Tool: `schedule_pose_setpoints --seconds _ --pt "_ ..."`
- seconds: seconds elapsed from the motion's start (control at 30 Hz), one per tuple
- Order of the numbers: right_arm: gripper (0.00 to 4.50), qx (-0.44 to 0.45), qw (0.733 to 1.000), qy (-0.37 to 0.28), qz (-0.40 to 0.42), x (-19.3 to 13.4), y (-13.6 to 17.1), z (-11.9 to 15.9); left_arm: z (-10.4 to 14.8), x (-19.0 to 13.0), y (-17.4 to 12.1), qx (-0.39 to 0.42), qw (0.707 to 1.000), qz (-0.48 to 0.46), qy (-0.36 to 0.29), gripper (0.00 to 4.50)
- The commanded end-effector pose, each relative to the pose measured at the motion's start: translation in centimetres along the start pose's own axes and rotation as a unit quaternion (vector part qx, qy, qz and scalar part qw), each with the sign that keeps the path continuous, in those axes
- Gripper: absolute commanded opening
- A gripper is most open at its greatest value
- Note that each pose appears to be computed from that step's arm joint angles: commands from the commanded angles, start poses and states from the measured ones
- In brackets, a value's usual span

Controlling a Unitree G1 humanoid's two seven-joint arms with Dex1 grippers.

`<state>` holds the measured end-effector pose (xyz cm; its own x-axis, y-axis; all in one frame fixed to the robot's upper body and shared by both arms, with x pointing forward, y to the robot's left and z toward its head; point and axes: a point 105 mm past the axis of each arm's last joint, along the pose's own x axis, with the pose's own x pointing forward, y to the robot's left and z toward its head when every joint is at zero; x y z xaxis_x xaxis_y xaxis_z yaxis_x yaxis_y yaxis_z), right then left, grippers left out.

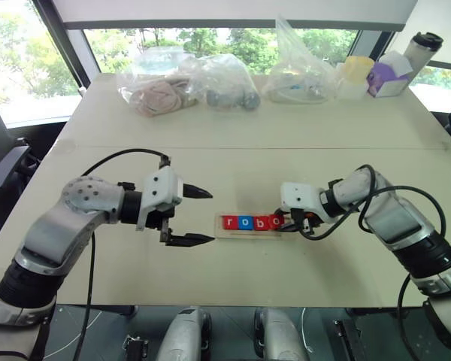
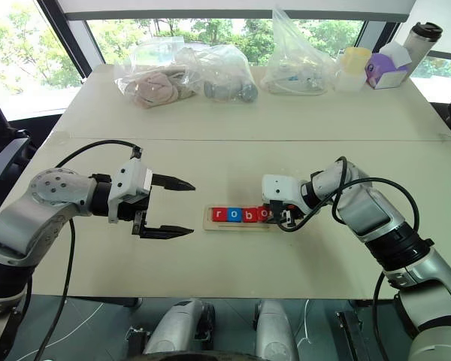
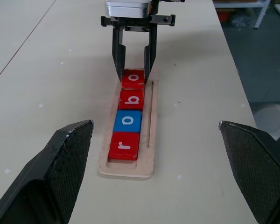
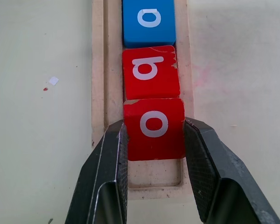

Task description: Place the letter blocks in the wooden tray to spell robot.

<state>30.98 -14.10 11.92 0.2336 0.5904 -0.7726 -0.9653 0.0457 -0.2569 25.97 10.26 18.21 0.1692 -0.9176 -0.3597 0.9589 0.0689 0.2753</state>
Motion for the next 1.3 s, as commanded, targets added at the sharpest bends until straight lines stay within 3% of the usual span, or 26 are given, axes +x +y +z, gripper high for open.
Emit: schedule_pose_setpoints --seconds 0.03,0.17,0.37,0.4,0.53,0.67,0.9,1.3 --pt "1.11 -0.011 1.000 -0.005 -0.009 -0.6 -0.2 0.4 0.9 -0.6 0.0 0.018 1.000 0.009 -0.009 4.50" --pt "1.11 -0.011 1.000 -0.005 -0.012 -0.6 -0.3 0.5 0.9 -0.5 0.1 0.019 1.000 0.008 -0.010 4.50" --pt "4.12 -0.013 1.000 -0.007 -0.022 -1.2 -0.7 0.7 0.9 -0.4 0.1 0.019 1.000 0.007 -0.011 4.50" --pt "4.42 -0.009 1.000 -0.007 -0.024 -1.3 -0.8 0.7 1.0 -0.4 0.1 0.019 1.000 0.007 -0.011 4.50" --pt "4.42 -0.015 1.000 -0.009 -0.018 -1.9 -0.6 1.0 1.0 -0.4 0.0 0.019 1.000 0.006 -0.012 4.50" --pt "4.42 0.011 0.998 -0.040 -0.056 -3.9 -2.2 2.1 1.0 -0.4 0.0 0.019 1.000 0.005 -0.012 4.50" --pt "4.42 0.048 0.974 -0.061 -0.213 -5.2 -7.7 1.4 1.0 -0.1 0.0 0.017 1.000 0.004 -0.016 4.50" --pt "4.42 0.048 0.981 -0.049 -0.184 -2.6 -5.2 -0.6 1.3 -0.4 0.1 0.018 1.000 0.003 -0.015 4.50"
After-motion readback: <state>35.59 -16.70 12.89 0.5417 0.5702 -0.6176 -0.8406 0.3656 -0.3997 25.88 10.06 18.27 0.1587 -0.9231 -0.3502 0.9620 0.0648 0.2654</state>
